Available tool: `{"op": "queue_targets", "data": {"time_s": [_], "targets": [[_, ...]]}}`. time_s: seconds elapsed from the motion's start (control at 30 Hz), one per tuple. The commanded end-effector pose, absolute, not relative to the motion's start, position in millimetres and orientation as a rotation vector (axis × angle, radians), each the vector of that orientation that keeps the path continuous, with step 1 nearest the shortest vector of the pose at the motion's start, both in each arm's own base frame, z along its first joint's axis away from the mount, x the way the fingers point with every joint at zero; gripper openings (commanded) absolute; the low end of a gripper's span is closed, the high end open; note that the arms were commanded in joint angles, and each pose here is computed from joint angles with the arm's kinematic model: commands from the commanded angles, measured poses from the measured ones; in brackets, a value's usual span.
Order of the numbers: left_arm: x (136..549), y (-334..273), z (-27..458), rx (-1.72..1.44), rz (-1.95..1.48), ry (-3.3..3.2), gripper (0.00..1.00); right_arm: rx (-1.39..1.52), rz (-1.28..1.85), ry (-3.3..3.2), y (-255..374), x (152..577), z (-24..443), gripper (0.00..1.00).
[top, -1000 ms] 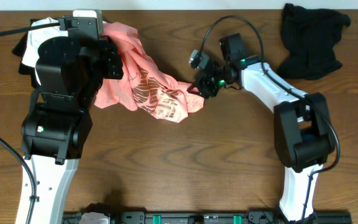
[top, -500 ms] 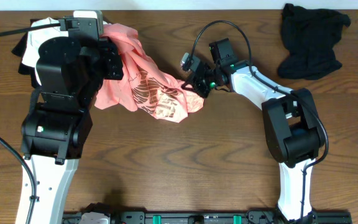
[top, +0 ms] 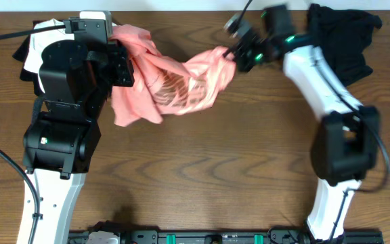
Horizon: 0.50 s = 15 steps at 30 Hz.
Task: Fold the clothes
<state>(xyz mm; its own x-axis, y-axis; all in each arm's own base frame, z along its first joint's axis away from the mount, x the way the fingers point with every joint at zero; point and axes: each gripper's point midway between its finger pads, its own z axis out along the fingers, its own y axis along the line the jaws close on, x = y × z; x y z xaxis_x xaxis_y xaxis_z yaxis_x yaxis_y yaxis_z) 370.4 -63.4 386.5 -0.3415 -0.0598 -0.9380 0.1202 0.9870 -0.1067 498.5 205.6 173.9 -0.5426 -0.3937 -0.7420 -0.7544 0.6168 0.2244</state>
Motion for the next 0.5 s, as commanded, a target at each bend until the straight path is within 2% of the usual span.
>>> {"op": "queue_targets", "data": {"time_s": [0.0,0.13,0.33,0.47], "targets": [[374,-49,395,-0.015,-0.114,1.883,0.06,-0.861,0.486,2.052,173,501,276,0.01],[381,-35,405,-0.080,-0.039,1.831,0.06,-0.785,0.274,2.085,130,487,320,0.01],[392,-16,439,-0.183,0.035,1.675,0.06,-0.489,0.030,2.167,64,477,349,0.01],[407,-13,444,-0.214,0.052,1.625,0.06,-0.415,-0.002,2.175,47,479,352,0.01]]}}
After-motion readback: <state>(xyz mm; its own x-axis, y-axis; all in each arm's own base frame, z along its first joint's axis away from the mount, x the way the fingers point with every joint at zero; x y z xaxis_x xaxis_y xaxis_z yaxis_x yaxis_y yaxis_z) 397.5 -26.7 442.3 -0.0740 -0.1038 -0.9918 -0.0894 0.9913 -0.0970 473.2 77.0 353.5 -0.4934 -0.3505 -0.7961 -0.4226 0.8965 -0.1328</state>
